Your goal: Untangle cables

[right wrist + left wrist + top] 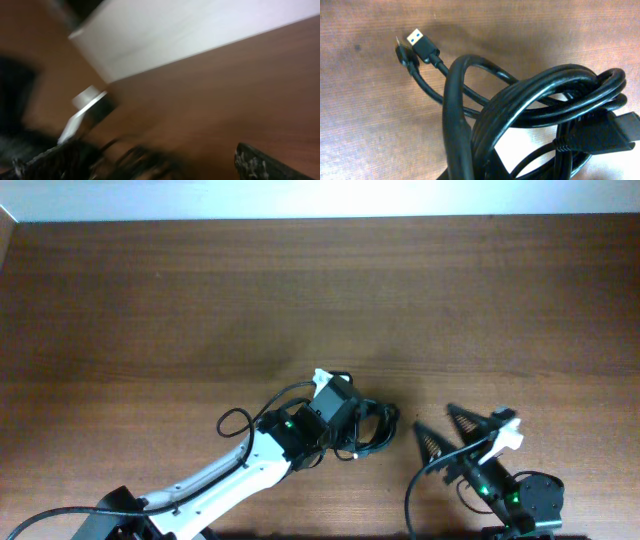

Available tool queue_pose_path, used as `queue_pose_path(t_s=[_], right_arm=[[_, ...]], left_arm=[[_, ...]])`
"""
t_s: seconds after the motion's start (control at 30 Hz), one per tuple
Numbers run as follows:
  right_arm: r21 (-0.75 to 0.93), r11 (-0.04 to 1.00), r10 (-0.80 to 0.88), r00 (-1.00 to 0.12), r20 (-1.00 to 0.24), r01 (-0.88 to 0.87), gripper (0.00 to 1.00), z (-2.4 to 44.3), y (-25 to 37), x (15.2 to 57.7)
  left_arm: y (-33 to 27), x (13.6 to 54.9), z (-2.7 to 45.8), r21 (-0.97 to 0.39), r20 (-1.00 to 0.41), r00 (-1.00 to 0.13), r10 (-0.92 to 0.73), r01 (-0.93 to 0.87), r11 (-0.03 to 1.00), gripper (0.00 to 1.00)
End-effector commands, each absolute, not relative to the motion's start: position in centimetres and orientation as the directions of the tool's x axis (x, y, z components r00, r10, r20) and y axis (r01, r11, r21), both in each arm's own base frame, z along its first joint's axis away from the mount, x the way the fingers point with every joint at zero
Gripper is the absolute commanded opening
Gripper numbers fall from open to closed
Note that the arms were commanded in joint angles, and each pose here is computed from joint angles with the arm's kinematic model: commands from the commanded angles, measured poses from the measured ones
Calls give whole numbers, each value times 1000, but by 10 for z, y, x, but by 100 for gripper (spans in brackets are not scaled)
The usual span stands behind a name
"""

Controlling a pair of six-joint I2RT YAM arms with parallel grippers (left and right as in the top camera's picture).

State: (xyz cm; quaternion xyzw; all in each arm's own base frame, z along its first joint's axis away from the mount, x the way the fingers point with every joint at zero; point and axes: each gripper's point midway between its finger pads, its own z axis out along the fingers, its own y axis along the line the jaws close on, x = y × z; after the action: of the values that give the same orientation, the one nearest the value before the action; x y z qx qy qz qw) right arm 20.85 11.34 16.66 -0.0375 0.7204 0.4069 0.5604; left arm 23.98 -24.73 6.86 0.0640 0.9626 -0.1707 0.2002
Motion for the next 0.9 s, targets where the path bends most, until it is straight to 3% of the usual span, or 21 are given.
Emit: queue_pose_path(t_s=[0.0,0.07,0.1,0.17,0.27,0.3,0.33,0.4,0.43,0.5,0.53,0.6,0.67,0.77,0.87], right_arm=[[595,341,221,-553,-803,-728,98,166,163,145],[609,331,227,-566,-793,-721,93,168,163,144],[617,355,244,-568,-786,-702,98,166,161,149],[697,420,336,-614,-714,-581,98,157,151,167],[733,467,418,-607,-676,-495,98,154,140,184],[743,476,425,-617,-662,-470,84,150,138,187],[748,478,426,-624,-655,-460,73,148,138,188],[758,479,424,-639,-642,-443,53,144,138,188],[760,479,424,-642,-639,-439,49,143,138,188],[760,480,424,-642,-638,-439,13,143,138,189],[759,485,428,-639,-639,-435,4,143,137,190],[750,522,464,-602,-649,-406,4,143,129,199],[739,559,494,-566,-660,-375,4,142,121,207],[723,644,565,-482,-670,-251,4,134,95,227],[721,686,590,-505,-630,-99,4,106,80,235]], left_arm=[[-241,258,80,-294,-469,-882,34,192,936,0],[-244,257,82,-346,-446,-887,121,295,891,0],[-247,253,85,-412,-429,-883,189,377,829,0],[-251,249,94,-497,-421,-879,226,432,752,0],[-272,232,134,-656,-492,-820,292,570,494,0],[-281,229,148,-681,-526,-798,293,602,416,0],[-283,228,150,-682,-536,-792,293,611,401,0],[-284,226,152,-690,-535,-791,296,611,388,0],[-286,223,156,-701,-537,-788,300,615,360,0],[-282,229,149,-678,-535,-793,292,609,411,0],[-281,228,148,-683,-526,-798,295,602,414,0],[-279,221,145,-703,-492,-814,308,580,411,0],[-284,217,157,-729,-514,-801,308,597,335,0],[-268,233,164,-749,-510,-823,250,568,340,0],[-240,260,169,-751,-521,-839,156,537,383,2]])
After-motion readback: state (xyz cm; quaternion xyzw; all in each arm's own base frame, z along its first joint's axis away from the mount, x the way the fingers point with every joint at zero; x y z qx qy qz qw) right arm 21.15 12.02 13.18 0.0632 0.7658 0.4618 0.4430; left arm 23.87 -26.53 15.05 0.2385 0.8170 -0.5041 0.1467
